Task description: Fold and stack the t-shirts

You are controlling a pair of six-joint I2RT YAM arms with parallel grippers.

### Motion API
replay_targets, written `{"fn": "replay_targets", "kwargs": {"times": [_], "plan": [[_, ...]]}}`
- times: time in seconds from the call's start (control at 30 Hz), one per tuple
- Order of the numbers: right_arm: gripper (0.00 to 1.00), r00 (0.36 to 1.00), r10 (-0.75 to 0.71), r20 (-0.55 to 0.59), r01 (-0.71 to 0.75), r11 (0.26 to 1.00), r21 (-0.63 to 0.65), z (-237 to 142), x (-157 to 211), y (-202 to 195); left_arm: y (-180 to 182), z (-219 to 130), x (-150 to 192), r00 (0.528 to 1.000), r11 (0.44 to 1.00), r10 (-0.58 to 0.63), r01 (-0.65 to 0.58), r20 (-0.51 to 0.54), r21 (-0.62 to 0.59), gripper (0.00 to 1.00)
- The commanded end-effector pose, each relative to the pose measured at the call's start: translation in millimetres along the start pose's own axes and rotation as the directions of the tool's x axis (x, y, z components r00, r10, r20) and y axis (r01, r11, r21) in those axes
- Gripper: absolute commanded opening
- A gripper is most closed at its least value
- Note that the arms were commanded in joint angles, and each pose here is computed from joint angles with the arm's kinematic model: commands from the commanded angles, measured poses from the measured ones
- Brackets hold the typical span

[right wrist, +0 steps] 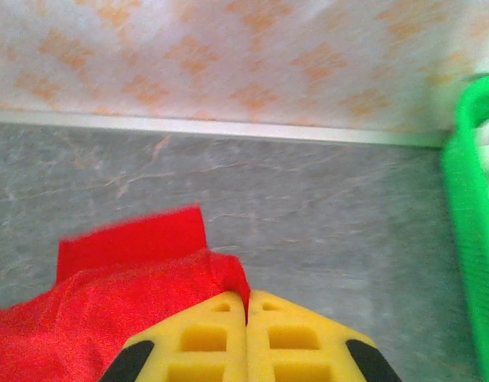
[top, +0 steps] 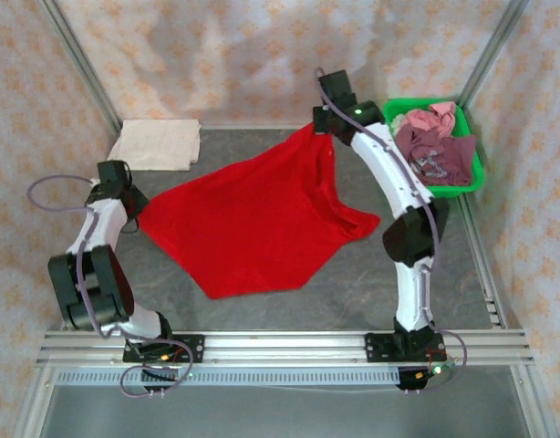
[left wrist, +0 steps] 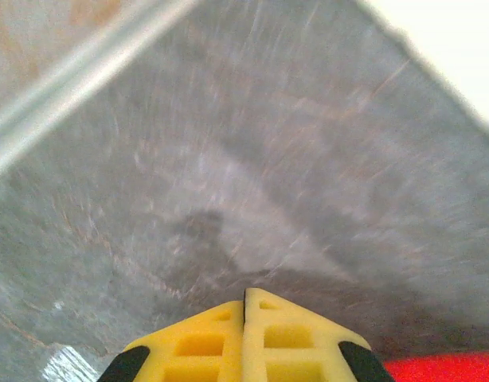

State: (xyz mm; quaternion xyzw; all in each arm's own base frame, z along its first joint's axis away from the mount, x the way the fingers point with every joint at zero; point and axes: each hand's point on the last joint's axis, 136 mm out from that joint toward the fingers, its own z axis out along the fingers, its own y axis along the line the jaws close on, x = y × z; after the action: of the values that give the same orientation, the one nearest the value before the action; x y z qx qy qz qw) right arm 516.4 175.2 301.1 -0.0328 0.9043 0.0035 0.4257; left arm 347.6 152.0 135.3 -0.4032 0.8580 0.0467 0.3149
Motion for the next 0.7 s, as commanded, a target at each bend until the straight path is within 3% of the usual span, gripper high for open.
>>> {"fn": "replay_targets", "kwargs": {"times": [0.0, 0.37, 0.57, 0.67], "plan": [[0.00, 0.995, 0.007, 0.101, -0.014, 0.997, 0.069, -54, -24, -33, -1, -43, -35, 0.993, 1.000, 0.026, -0.025, 0.119, -0.007, 0.00], [0.00, 0.957, 0.106, 0.269, -0.086, 0.992, -0.087, -181, -22, -50, -66, -179, -91, 0.956, 0.952, 0.036, -0.121, 0.292, 0.280, 0.00], [0.00, 0.901, 0.159, 0.403, -0.111, 0.984, -0.140, -270, -13, -74, -67, -287, -110, 0.891, 0.899, -0.024, -0.180, 0.454, 0.400, 0.00], [0.00, 0.861, 0.209, 0.463, -0.131, 0.972, -0.195, -308, -7, -82, -56, -344, -111, 0.836, 0.879, -0.054, -0.220, 0.546, 0.423, 0.00]]}}
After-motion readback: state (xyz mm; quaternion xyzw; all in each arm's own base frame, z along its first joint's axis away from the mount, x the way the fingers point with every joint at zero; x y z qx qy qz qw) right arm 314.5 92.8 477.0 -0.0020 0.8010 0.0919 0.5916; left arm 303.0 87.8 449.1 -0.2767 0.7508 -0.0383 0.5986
